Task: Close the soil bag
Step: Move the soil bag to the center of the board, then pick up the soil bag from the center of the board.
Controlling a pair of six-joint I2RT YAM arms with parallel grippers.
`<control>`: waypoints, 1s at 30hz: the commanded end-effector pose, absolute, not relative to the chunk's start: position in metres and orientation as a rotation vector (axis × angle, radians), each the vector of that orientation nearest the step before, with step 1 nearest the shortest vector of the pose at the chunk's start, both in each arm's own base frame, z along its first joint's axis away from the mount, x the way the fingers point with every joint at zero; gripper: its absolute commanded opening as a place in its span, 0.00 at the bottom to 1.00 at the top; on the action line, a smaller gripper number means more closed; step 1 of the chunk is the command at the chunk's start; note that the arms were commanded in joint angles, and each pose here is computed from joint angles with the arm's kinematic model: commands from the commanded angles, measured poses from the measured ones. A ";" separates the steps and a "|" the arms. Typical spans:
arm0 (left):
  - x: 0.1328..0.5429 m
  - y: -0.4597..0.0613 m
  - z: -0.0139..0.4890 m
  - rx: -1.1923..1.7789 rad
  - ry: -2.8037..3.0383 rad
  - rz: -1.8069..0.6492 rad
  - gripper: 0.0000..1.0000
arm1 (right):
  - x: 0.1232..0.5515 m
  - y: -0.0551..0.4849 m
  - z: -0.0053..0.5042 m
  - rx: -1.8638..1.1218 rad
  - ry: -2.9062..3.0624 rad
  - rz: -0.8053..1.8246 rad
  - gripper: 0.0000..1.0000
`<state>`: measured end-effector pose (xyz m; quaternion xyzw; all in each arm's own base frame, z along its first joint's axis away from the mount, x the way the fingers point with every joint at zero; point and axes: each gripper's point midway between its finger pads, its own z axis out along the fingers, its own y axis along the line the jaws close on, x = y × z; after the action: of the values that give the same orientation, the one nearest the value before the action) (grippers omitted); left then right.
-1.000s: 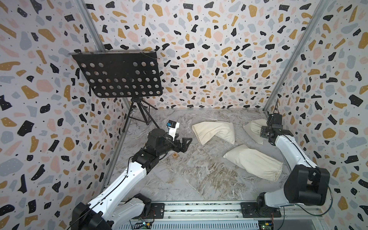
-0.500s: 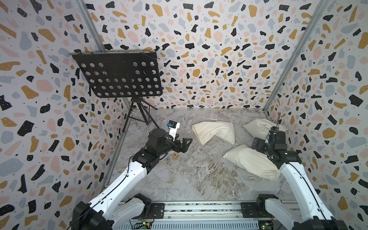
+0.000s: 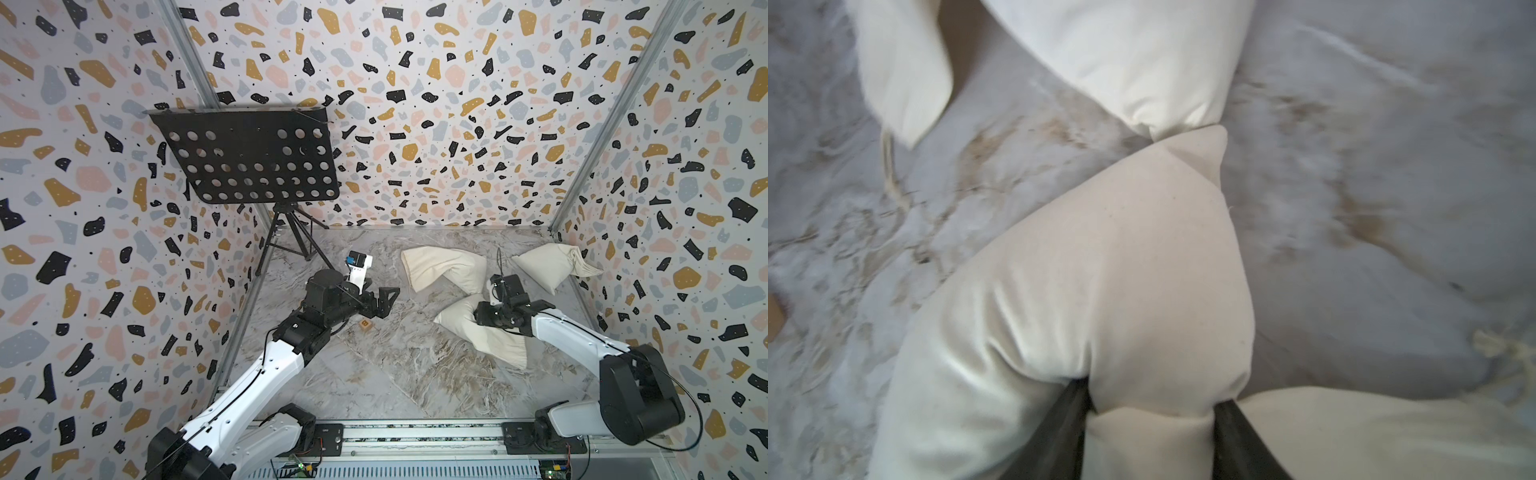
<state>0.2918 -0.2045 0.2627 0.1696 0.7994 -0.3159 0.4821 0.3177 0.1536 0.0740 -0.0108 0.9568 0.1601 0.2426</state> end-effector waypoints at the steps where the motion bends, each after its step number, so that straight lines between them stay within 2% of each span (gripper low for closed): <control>1: 0.293 -0.198 0.270 0.361 1.906 -0.756 1.00 | 0.311 0.222 0.056 -0.179 2.657 0.625 0.47; 6: 0.290 -0.183 0.256 0.306 1.941 -0.682 1.00 | 0.349 0.324 0.080 -0.362 2.556 0.740 0.52; 9: 0.287 -0.183 0.251 0.314 1.949 -0.664 1.00 | 0.365 0.349 0.102 -0.413 2.512 0.785 0.57; 11: 0.283 -0.190 0.246 0.365 1.951 -0.653 1.00 | 0.365 0.345 0.120 -0.453 2.474 0.763 0.65; 14: 0.275 -0.214 0.235 0.507 1.957 -0.634 1.00 | 0.358 0.312 0.144 -0.468 2.428 0.696 0.79; 22: 0.257 -0.292 0.203 0.966 1.899 -0.344 1.00 | 0.326 0.154 0.142 -0.091 2.393 0.479 0.99; 30: 0.269 -0.368 0.147 1.346 1.766 0.093 1.00 | 0.297 0.069 0.127 0.189 2.262 0.251 0.99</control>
<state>0.2492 -0.3594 0.1456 0.5074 0.7505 -0.0561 0.4198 0.2905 0.0939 0.1123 0.0310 0.9187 0.1311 0.3712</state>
